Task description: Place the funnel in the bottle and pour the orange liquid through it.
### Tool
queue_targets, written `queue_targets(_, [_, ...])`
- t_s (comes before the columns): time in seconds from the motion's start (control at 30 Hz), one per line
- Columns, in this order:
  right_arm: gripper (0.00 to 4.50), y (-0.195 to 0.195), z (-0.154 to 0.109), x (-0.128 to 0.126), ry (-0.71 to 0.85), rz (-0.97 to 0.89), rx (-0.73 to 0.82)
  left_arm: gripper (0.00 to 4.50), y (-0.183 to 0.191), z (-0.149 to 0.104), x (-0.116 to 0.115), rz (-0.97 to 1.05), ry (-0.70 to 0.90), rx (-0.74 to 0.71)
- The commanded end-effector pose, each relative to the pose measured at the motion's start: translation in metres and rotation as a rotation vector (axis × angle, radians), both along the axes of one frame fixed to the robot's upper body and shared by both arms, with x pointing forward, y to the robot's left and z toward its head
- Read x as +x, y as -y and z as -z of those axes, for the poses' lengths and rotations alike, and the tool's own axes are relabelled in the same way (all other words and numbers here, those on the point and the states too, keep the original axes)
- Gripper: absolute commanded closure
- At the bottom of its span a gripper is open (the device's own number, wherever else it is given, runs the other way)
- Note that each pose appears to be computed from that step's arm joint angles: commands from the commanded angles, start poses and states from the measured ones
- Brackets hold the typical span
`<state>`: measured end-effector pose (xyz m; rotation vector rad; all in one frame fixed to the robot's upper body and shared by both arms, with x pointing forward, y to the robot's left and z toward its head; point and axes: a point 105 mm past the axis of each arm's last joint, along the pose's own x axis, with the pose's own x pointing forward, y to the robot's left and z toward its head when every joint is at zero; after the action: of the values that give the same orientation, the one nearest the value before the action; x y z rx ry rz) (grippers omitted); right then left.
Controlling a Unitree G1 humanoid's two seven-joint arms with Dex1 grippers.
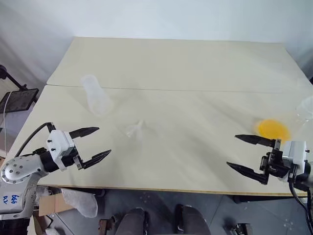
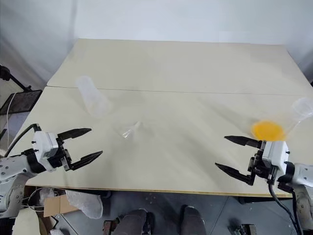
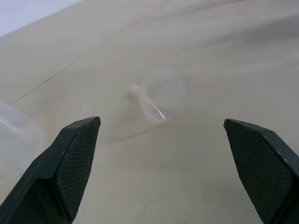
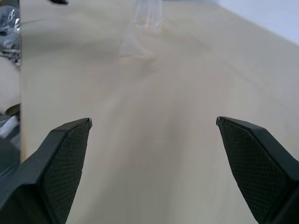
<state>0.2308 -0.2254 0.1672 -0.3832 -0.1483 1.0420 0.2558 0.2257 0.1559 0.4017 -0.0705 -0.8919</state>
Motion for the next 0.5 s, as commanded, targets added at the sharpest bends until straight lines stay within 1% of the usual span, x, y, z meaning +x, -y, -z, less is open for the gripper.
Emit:
queue_targets(0.03, [0.02, -0.002, -0.001, 0.004, 0.019, 0.004, 0.007, 0.00, 0.000, -0.012, -0.003, 0.006, 0.042, 0.004])
queue_targets(0.17, [0.02, -0.006, 0.000, 0.011, 0.017, 0.007, 0.025, 0.00, -0.003, -0.014, -0.008, -0.013, 0.032, -0.017])
queue_targets(0.27, [0.02, -0.017, -0.010, 0.024, 0.035, 0.024, 0.113, 0.00, -0.015, -0.012, -0.012, -0.087, 0.006, -0.064])
queue_targets(0.3, [0.02, -0.024, -0.016, 0.031, 0.042, 0.033, 0.163, 0.00, -0.024, -0.007, -0.014, -0.144, -0.003, -0.078])
queue_targets(0.4, [0.02, -0.042, -0.029, 0.046, 0.056, 0.040, 0.248, 0.00, -0.048, 0.007, -0.020, -0.298, -0.016, -0.128])
queue_targets(0.5, [0.02, -0.052, -0.035, 0.053, 0.066, 0.035, 0.276, 0.00, -0.064, 0.012, -0.023, -0.409, -0.004, -0.171])
